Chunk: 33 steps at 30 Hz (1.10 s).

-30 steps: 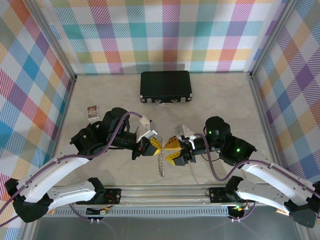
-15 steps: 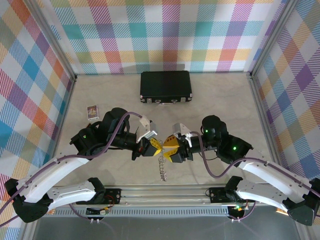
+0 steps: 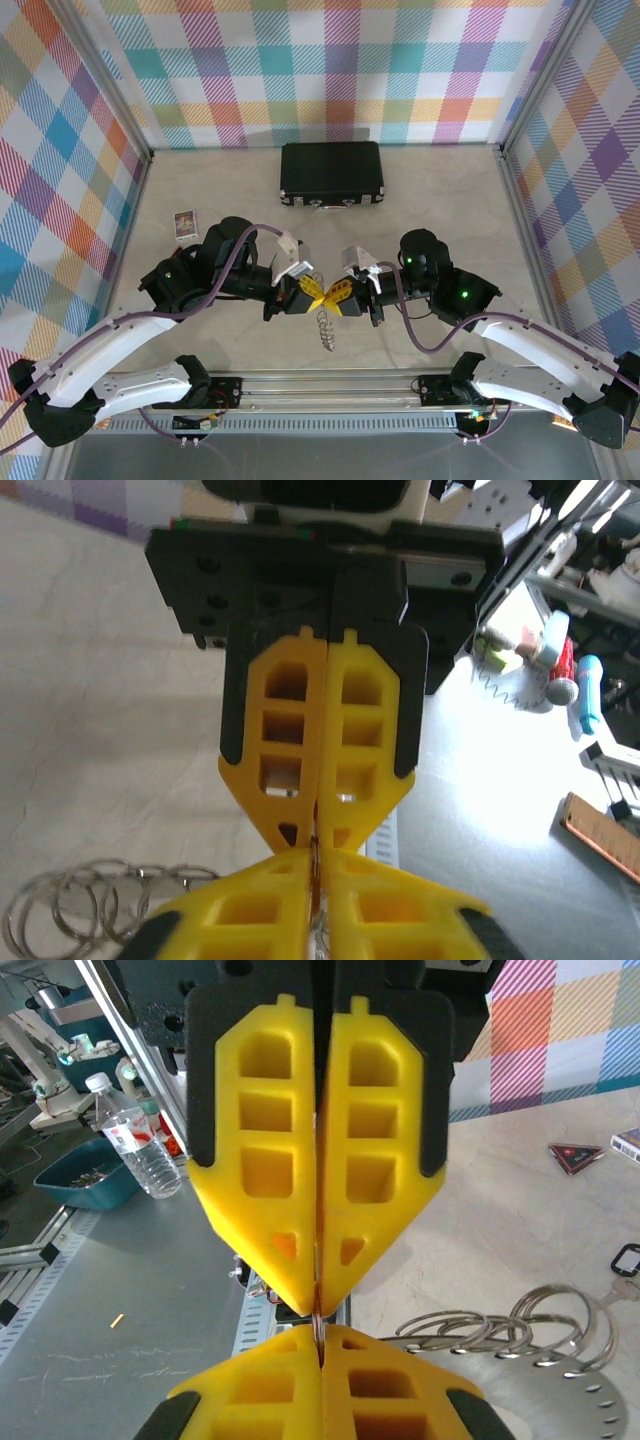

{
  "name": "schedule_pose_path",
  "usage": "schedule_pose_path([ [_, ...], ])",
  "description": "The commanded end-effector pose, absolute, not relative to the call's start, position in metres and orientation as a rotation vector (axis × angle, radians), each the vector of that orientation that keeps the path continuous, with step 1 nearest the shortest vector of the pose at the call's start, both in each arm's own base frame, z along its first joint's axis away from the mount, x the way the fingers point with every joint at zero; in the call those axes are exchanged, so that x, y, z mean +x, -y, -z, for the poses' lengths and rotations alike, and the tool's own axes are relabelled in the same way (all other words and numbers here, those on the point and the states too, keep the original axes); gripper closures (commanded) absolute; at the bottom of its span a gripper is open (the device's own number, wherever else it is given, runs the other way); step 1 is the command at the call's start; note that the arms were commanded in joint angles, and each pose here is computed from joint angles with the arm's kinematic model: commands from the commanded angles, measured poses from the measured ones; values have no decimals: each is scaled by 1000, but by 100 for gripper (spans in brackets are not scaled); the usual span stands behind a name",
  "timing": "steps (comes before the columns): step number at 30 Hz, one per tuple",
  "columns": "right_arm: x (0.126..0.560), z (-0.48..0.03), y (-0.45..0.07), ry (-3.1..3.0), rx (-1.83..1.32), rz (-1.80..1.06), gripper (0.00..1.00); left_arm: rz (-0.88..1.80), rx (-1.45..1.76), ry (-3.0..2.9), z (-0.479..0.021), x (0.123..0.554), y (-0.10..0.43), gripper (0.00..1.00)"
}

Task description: Put the keys on the keyring

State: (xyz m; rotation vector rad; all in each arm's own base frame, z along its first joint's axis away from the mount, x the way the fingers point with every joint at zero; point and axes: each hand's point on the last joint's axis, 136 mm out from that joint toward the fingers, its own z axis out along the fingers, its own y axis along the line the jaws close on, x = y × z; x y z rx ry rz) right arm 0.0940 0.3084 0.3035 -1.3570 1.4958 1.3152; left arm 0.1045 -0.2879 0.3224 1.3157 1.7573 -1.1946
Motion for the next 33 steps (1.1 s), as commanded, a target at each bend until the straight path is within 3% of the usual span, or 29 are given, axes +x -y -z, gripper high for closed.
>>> schedule_pose_path([
  [1, 84, -320, -306, -1390, -1373, -1346, 100, 1245, 1237, -1624, -349, 99, 287, 78],
  [7, 71, -340, -300, -1261, -1352, -1417, 100, 1297, 1107, -1557, -359, 99, 280, 58],
  [9, 68, -345, -300, -1227, -1343, -1441, 100, 1319, 1088, -1541, -362, 96, 278, 55],
  [14, 66, -359, -301, -1148, -1282, -1515, 100, 1381, 1049, -1475, -371, 93, 278, 55],
  [24, 76, -377, -293, -1045, -1081, -1551, 100, 1491, 1039, -1334, -396, 87, 285, 69],
  [33, 77, -387, -288, -1006, -1027, -1561, 100, 1487, 1037, -1343, -391, 90, 288, 71],
])
